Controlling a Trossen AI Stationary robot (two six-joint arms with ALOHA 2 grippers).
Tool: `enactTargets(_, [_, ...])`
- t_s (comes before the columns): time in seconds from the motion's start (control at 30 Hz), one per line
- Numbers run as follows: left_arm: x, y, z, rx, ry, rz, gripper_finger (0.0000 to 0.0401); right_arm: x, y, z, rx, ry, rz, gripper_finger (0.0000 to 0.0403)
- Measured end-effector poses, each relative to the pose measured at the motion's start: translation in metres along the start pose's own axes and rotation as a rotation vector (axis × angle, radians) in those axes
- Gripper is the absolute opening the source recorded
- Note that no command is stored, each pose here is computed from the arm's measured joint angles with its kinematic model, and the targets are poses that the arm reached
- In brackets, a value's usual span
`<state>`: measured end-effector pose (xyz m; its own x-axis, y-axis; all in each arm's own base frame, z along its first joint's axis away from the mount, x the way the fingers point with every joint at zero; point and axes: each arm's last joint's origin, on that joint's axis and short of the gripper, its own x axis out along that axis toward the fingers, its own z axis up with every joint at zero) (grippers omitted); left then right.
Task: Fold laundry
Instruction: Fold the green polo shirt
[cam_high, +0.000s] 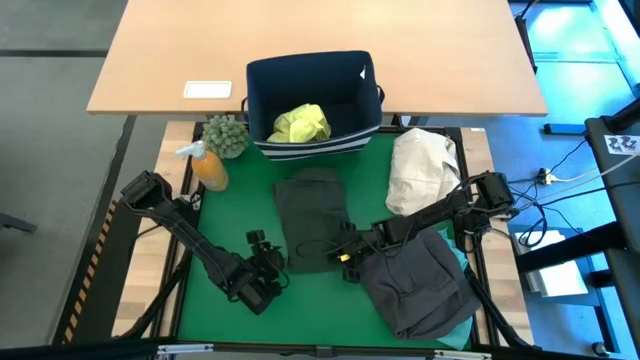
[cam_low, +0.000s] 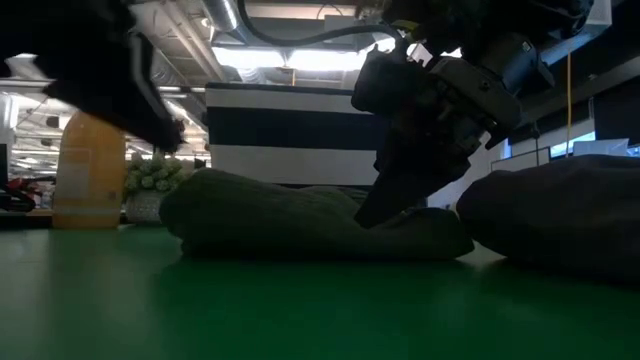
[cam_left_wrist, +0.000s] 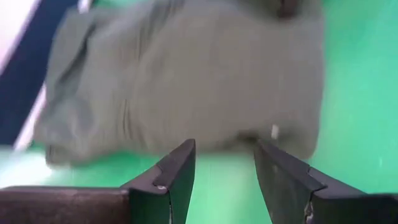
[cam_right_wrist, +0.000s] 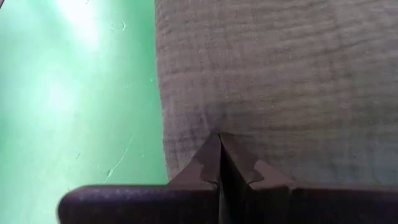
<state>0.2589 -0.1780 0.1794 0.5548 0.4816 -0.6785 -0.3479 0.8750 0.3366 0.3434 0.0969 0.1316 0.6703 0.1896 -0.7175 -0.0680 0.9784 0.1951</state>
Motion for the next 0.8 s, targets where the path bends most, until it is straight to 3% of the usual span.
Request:
enactTargets(0.1, [0.005, -0.005, 0.009, -0.017, -0.079, -0.01, 0.0159, 0.0, 0.0, 0.0, 0.0, 0.0, 0.0, 0.0003])
enactTargets(0.2, [0.017, -0.012, 0.008, -0.006, -0.068, -0.018, 0.0159, 0.0, 0.0, 0.0, 0.0, 0.0, 0.0, 0.0003])
enactTargets(0.3, [0.03, -0.017, 0.003, 0.015, -0.01, -0.036, 0.0159, 0.0, 0.0, 0.0, 0.0, 0.0, 0.0, 0.0003])
enactTargets(0.43, [0.039, -0.018, -0.013, 0.047, 0.174, -0.069, 0.0159, 0.0, 0.0, -0.001, 0.0, 0.008, 0.005, 0.0003])
enactTargets(0.6, [0.026, -0.009, -0.027, 0.021, 0.314, -0.007, 0.0159, 0.0, 0.0, -0.001, 0.0, 0.01, 0.01, 0.0003])
enactTargets(0.8, [0.0, -0.006, -0.028, -0.034, 0.246, -0.014, 0.0159, 0.0, 0.0, -0.001, 0.0, 0.011, 0.015, 0.0003])
